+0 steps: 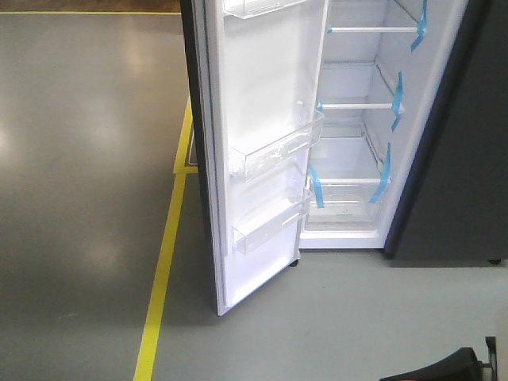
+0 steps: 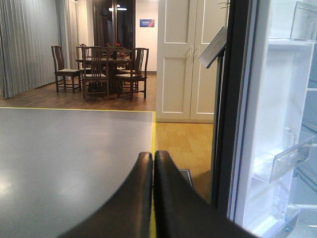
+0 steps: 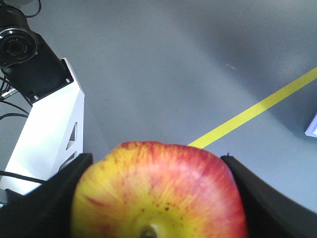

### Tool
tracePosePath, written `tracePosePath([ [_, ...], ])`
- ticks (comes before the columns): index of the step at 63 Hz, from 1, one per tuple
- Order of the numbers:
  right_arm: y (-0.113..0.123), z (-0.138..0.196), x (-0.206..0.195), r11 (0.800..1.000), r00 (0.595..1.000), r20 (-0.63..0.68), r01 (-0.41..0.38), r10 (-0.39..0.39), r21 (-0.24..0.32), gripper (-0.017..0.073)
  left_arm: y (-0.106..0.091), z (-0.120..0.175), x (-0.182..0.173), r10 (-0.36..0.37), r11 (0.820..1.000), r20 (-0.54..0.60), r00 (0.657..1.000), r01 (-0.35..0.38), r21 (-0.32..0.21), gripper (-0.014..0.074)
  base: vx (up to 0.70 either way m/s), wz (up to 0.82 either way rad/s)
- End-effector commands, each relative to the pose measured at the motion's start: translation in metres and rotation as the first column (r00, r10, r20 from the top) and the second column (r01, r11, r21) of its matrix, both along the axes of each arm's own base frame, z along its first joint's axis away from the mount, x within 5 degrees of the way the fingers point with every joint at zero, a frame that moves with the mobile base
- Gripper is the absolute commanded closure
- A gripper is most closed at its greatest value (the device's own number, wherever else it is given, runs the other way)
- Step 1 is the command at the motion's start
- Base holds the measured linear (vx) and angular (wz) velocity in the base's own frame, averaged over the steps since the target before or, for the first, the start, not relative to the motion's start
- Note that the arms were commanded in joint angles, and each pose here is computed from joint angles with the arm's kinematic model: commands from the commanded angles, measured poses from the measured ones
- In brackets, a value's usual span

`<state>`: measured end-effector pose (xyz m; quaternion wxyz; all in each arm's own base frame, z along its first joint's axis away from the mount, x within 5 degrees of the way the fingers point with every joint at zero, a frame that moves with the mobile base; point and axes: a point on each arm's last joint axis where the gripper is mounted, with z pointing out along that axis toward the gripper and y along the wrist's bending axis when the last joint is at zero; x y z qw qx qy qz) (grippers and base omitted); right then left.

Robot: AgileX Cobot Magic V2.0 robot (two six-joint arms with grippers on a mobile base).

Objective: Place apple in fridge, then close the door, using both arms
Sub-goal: 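Hold the apple while the base approaches the fridge door bins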

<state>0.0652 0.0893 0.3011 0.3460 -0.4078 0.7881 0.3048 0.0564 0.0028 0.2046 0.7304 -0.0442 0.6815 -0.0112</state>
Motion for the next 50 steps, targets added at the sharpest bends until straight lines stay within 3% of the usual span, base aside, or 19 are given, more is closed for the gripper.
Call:
tracePosePath([
  [1,0.0024,0.0128,0.0023,0.998,0.999,0.029,0.020,-0.022,0.066,0.0253,0.0003,0.0003,-0.0009,0.003,1.000,0.069,0.998,-0.003,-0.004,0.0600,0.18,0.02],
  [50,0.0024,0.0128,0.0024,0.998,0.999,0.030,0.021,-0.023,0.067,0.0253,0.0003,0.0003,-0.0009,0.003,1.000,0.069,0.998,-0.003,-0.004,0.0600,0.15,0.00],
])
